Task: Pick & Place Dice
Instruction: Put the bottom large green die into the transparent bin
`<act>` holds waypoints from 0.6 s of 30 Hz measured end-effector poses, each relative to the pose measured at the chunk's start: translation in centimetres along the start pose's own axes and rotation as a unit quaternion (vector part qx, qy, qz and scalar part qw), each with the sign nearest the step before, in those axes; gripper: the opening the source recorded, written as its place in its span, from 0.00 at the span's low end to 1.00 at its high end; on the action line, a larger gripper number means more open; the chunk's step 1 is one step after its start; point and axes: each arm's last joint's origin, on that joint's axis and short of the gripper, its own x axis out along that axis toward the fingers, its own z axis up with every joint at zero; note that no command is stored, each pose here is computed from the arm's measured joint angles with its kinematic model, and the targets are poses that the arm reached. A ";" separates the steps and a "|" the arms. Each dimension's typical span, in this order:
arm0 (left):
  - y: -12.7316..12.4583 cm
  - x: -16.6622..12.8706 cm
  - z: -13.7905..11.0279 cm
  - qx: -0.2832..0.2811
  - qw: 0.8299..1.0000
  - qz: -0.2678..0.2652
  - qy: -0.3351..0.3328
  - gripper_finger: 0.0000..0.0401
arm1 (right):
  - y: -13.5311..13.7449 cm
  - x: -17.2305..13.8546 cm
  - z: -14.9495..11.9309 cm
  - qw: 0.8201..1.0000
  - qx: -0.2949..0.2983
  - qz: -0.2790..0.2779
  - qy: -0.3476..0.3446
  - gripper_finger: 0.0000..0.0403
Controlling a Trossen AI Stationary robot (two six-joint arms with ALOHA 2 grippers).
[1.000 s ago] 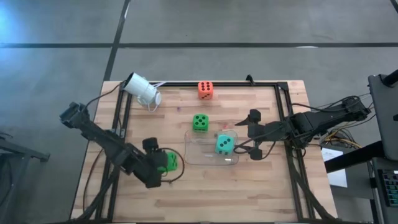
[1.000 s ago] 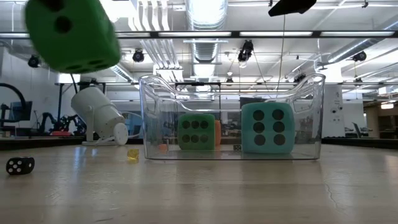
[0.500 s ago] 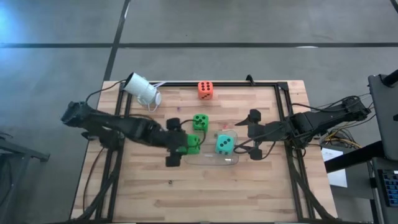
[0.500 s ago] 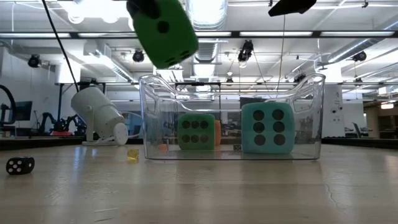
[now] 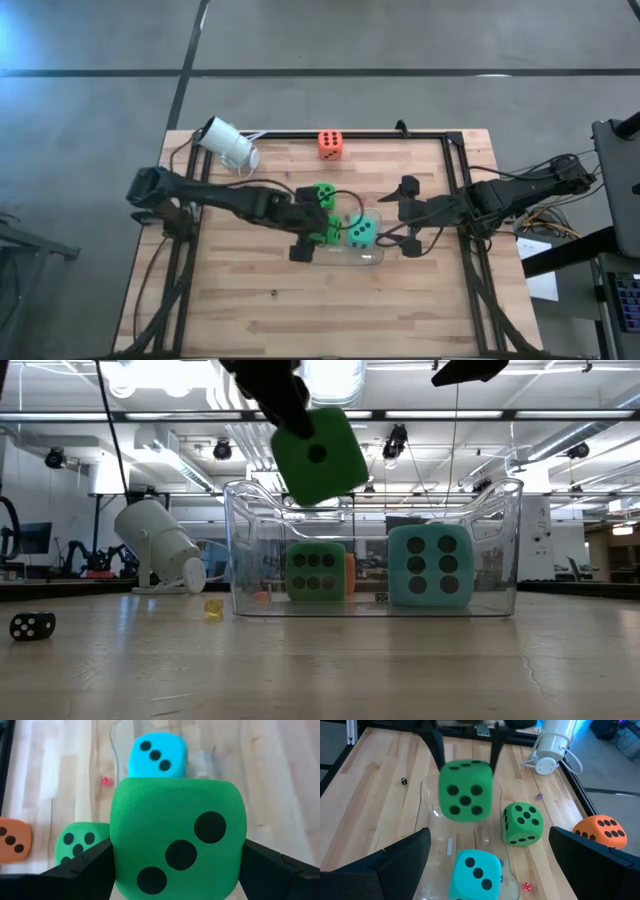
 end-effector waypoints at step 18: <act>1.2 4.8 0.2 -0.012 0.999 -0.007 0.048 0.84 | 0.0 0.0 0.0 1.000 0.000 0.000 0.000 0.99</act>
